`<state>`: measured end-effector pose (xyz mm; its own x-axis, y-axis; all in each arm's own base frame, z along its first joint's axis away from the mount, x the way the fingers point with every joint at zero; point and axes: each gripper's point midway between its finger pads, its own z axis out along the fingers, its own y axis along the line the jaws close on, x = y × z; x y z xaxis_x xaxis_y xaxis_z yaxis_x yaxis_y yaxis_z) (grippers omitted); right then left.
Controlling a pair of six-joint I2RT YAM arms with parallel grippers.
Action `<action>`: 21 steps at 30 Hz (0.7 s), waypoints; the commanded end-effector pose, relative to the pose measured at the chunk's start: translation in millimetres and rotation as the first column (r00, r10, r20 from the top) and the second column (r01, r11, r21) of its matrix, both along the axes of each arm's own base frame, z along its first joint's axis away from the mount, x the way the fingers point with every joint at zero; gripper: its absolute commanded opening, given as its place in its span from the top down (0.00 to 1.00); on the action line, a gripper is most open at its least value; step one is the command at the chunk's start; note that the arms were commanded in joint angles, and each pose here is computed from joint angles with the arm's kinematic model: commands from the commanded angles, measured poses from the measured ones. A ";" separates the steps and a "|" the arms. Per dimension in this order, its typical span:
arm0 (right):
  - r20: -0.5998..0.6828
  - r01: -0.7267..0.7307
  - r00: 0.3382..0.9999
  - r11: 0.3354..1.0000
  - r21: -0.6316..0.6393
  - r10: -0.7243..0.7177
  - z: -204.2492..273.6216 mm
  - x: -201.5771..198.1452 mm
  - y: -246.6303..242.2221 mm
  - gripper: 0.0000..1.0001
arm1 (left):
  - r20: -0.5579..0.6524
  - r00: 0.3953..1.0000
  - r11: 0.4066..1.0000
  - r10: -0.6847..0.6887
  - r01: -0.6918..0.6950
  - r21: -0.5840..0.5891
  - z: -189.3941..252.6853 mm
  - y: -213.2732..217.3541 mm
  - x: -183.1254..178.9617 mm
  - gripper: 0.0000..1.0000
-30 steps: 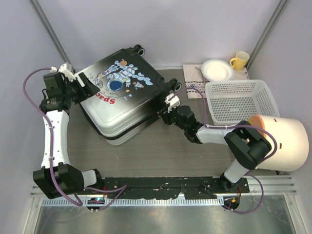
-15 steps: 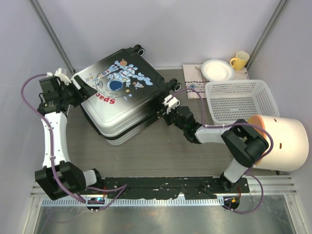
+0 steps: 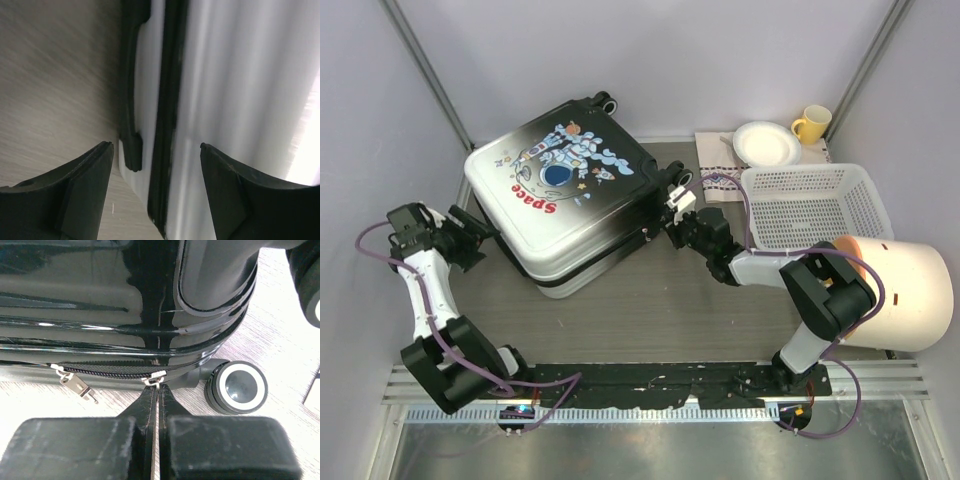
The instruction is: Open, take out, and arrange the luggage
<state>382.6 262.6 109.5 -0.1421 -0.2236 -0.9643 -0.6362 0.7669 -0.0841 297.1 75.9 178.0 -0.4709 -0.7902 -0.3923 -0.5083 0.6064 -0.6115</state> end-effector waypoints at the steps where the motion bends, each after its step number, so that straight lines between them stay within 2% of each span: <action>1: 0.054 -0.052 0.997 0.998 0.035 0.050 31.1 4.0 12.4 0.99 | -0.036 0.999 0.998 0.039 -0.041 -0.046 -27.8 2.4 -0.1 0.26; 7: 0.051 -0.048 0.998 0.998 0.029 0.047 29.6 5.3 12.7 0.99 | -0.097 0.990 0.995 0.099 -0.101 -0.018 -56.7 17.1 2.3 0.33; 11: 0.051 -0.055 0.997 0.998 0.027 0.053 29.4 2.5 12.0 0.99 | -0.055 0.990 0.992 0.126 -0.125 0.023 -60.6 30.6 13.5 0.42; 14: 0.048 -0.056 0.997 0.998 0.025 0.055 28.4 0.9 11.3 0.99 | -0.088 0.990 0.993 0.114 -0.115 -0.007 -72.6 28.4 14.8 0.49; 21: 0.047 -0.051 0.998 0.998 0.029 0.049 27.4 1.3 10.8 0.99 | -0.066 0.995 0.996 0.078 -0.080 -0.027 -77.3 19.5 16.9 0.50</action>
<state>379.1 268.2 107.7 -0.1601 -0.2350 -0.9587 -0.6681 0.7407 -0.0700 303.4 94.6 95.2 -0.4375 -0.8484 -0.2979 -0.6386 0.5264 -0.5613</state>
